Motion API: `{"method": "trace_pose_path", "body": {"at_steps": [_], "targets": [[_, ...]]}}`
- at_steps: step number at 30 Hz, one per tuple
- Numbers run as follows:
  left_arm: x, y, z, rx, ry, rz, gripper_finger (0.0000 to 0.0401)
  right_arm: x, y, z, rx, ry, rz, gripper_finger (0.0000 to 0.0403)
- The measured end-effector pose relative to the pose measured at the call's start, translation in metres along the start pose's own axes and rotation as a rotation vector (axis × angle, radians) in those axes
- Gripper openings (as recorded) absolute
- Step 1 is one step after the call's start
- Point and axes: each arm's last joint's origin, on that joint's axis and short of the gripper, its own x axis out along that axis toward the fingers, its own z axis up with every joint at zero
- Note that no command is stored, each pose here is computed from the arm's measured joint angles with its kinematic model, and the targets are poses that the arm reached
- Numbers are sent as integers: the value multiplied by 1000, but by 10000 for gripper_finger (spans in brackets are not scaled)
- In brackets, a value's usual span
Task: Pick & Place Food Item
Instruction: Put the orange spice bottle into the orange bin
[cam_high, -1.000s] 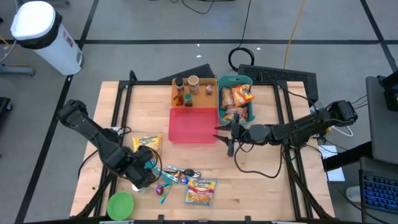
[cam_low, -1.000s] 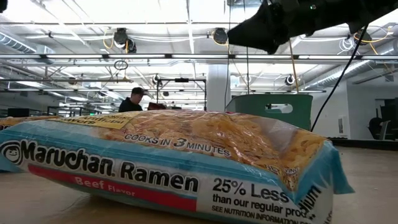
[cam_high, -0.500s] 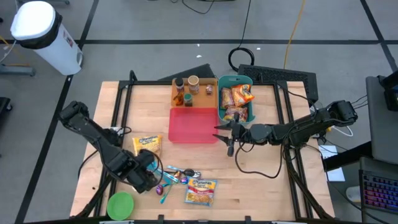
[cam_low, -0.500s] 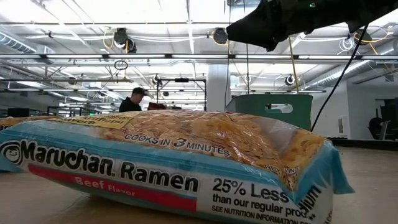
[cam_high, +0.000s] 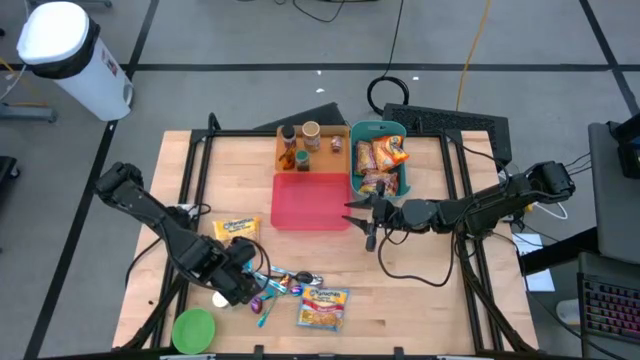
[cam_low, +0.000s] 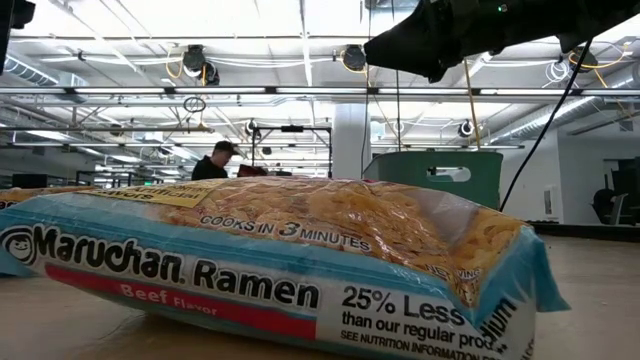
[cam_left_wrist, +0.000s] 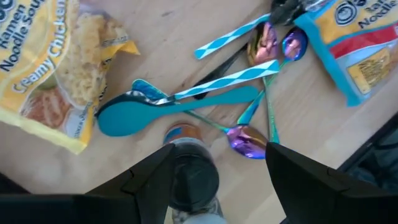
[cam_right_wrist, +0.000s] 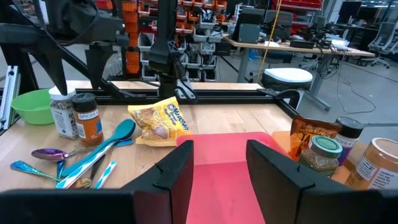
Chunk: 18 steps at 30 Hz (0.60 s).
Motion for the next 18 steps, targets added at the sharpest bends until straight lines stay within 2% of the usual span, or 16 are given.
{"method": "trace_pose_path", "body": {"at_steps": [9, 14, 18], "targets": [[1, 6, 6, -87, 2, 61, 264, 0, 0, 0, -1, 1, 0, 141], [0, 9, 6, -135, 12, 88, 299, 0, 0, 0, -2, 4, 0, 141], [0, 7, 1, -131, 47, 65, 331, 0, 0, 0, -2, 4, 0, 141]]}}
